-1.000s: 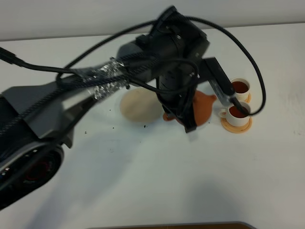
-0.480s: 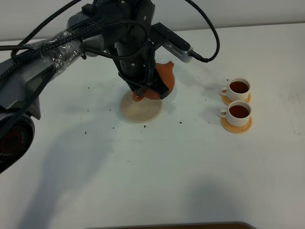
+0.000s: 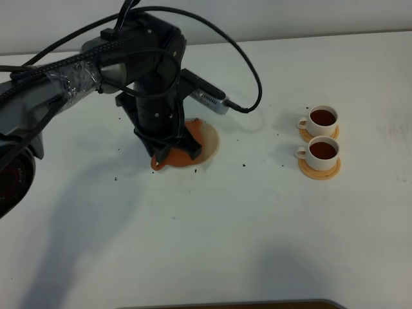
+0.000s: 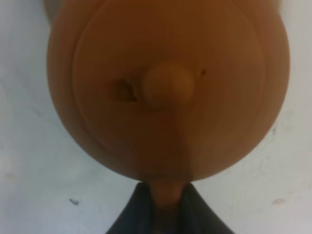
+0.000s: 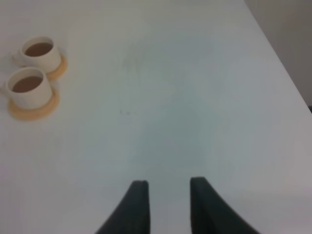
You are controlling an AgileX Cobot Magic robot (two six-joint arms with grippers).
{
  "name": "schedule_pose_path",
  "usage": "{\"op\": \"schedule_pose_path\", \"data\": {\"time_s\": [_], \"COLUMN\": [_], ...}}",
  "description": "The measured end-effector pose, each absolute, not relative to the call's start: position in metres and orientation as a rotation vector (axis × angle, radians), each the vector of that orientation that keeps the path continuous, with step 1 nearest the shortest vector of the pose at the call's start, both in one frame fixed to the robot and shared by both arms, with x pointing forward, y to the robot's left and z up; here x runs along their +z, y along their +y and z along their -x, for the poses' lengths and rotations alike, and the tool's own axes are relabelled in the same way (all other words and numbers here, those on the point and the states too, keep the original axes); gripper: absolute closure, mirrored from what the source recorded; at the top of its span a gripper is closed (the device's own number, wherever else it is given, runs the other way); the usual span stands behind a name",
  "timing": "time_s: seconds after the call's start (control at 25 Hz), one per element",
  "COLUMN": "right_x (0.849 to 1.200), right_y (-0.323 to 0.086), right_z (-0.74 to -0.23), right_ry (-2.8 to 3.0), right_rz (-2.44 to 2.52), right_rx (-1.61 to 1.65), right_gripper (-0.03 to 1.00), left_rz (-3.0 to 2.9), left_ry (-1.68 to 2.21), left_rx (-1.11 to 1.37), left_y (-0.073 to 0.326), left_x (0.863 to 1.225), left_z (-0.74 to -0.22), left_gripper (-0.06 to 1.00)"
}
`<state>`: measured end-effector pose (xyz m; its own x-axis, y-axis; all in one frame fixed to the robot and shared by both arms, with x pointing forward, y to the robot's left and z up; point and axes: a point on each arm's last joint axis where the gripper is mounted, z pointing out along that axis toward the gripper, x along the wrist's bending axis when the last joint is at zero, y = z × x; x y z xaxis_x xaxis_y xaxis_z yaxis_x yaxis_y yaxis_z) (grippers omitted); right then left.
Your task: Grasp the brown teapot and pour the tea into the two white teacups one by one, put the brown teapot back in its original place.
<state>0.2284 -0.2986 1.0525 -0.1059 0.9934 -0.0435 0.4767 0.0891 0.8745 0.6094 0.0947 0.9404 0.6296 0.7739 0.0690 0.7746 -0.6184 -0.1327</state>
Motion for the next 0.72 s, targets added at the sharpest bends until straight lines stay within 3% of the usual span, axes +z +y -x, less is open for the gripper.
{"op": "schedule_pose_path", "data": {"time_s": [0.72], "right_x": [1.053], "right_y": [-0.299], "right_z": [-0.228], "right_ry": [1.675], "right_rz": [-1.467], "right_rx": [0.945], "right_gripper": [0.73], "left_rz": [2.79], "left_ry": [-1.343], "left_rx": [-0.142], "left_y": [0.096], "left_x": [0.952], "left_z": [-0.615], "left_gripper": [0.8]}}
